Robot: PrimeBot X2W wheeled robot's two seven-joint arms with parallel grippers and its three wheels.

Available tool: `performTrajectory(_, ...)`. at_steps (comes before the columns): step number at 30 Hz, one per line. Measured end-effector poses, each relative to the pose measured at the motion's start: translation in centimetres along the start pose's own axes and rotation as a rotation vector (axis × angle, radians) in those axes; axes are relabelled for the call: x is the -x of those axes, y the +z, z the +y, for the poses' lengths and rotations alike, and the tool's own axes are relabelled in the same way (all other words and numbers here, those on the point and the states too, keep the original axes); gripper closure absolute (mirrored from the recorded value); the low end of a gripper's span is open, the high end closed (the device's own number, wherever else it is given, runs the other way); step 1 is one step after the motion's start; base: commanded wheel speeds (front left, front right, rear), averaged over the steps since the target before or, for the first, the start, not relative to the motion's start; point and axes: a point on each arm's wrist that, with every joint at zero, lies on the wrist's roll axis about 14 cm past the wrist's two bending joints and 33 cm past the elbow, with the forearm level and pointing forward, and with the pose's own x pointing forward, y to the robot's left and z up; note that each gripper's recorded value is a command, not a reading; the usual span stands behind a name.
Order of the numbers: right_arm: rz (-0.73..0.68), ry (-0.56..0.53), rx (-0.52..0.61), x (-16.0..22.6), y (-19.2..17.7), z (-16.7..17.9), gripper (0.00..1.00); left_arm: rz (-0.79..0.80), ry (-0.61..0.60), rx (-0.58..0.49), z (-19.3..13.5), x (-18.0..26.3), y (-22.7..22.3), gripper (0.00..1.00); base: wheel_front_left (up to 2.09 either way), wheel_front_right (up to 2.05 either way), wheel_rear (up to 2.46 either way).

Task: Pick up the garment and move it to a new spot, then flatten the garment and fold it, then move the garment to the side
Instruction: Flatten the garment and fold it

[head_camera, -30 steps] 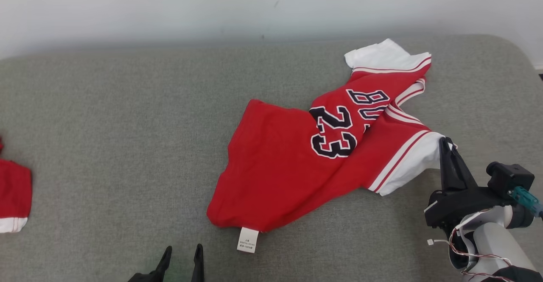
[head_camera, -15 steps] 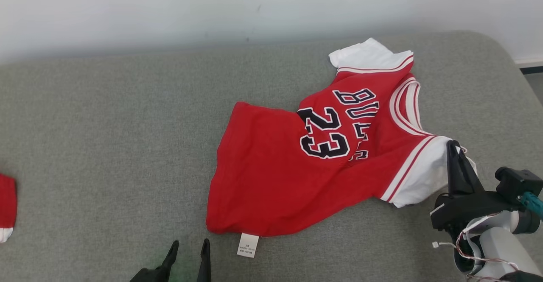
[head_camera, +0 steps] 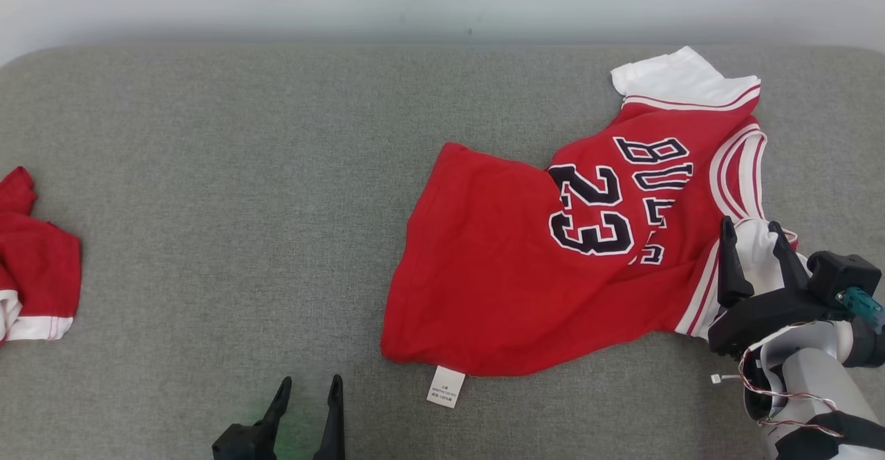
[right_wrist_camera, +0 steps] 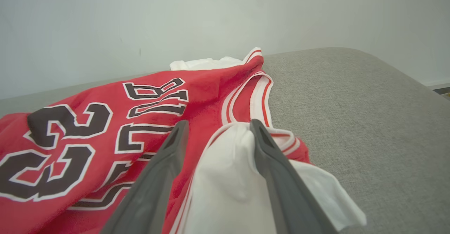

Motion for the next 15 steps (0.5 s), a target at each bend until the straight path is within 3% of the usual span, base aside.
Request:
performTrajectory(6, -0.041, -0.021, -0.027, 1.3, 0.8, 0.0, 0.00, -0.013, 0.018, -0.003, 0.5, 0.9, 0.3, 0.00, 0.00, 0.00, 0.00)
performTrajectory(15, -0.073, -0.068, -0.023, 7.3, 0.5, -1.4, 0.00, -0.065, 0.023, -0.021, 0.6, 2.8, 1.6, 0.00, 0.00, 0.00, 0.00)
